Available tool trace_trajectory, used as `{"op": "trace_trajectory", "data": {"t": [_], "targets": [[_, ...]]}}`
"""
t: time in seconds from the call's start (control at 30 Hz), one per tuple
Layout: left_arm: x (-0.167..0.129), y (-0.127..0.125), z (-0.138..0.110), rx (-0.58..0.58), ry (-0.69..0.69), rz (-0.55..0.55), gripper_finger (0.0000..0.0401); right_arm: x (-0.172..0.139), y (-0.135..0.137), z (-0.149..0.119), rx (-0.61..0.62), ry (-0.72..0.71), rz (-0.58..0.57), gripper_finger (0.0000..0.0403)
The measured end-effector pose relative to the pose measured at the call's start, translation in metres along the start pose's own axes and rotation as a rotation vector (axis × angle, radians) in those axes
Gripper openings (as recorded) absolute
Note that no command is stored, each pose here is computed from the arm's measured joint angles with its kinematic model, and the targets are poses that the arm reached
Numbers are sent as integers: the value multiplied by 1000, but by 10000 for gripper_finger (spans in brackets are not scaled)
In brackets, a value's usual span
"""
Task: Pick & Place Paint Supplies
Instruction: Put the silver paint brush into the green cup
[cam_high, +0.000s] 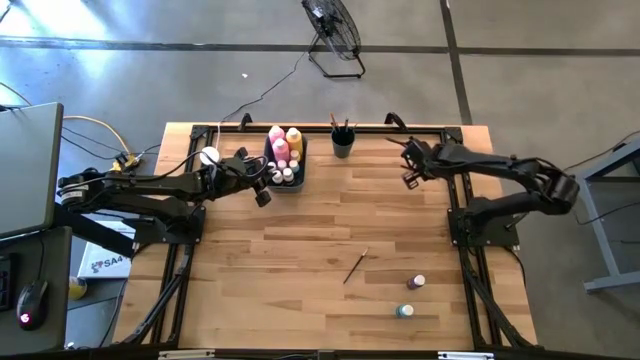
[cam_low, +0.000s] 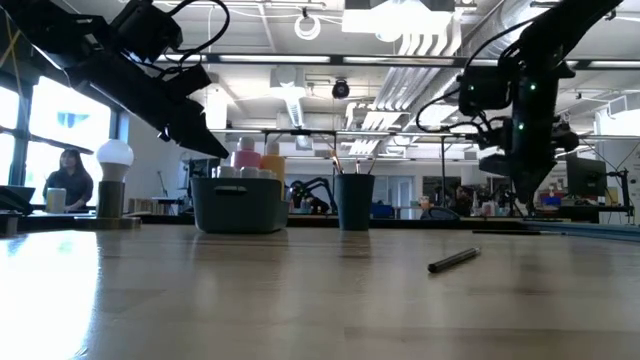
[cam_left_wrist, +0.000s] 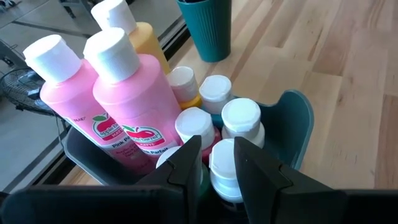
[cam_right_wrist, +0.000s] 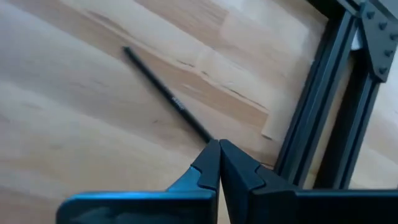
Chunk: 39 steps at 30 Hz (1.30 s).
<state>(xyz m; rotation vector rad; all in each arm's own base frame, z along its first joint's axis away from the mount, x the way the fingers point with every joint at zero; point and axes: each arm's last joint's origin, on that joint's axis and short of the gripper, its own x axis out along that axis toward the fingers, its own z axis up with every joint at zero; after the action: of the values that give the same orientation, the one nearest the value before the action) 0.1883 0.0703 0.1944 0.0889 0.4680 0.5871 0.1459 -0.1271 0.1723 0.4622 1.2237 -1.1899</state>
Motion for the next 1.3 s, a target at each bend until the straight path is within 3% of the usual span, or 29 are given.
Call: {"op": "trace_trajectory", "data": {"t": [0.27,0.63,0.93,1.07,1.13,1.3], "targets": [[0,0,0,0,0,-1,90,36,1,8,33,111,-69,2],[0,0,0,0,0,-1,90,62,9,10,-27,127,-177,2],[0,0,0,0,0,-1,90,52,17,9,-6,173,29,2],[0,0,0,0,0,1,90,32,27,17,39,172,309,2],[0,0,0,0,0,1,90,22,31,20,47,155,394,2],[0,0,0,0,0,1,90,2,34,24,44,45,346,2]]}}
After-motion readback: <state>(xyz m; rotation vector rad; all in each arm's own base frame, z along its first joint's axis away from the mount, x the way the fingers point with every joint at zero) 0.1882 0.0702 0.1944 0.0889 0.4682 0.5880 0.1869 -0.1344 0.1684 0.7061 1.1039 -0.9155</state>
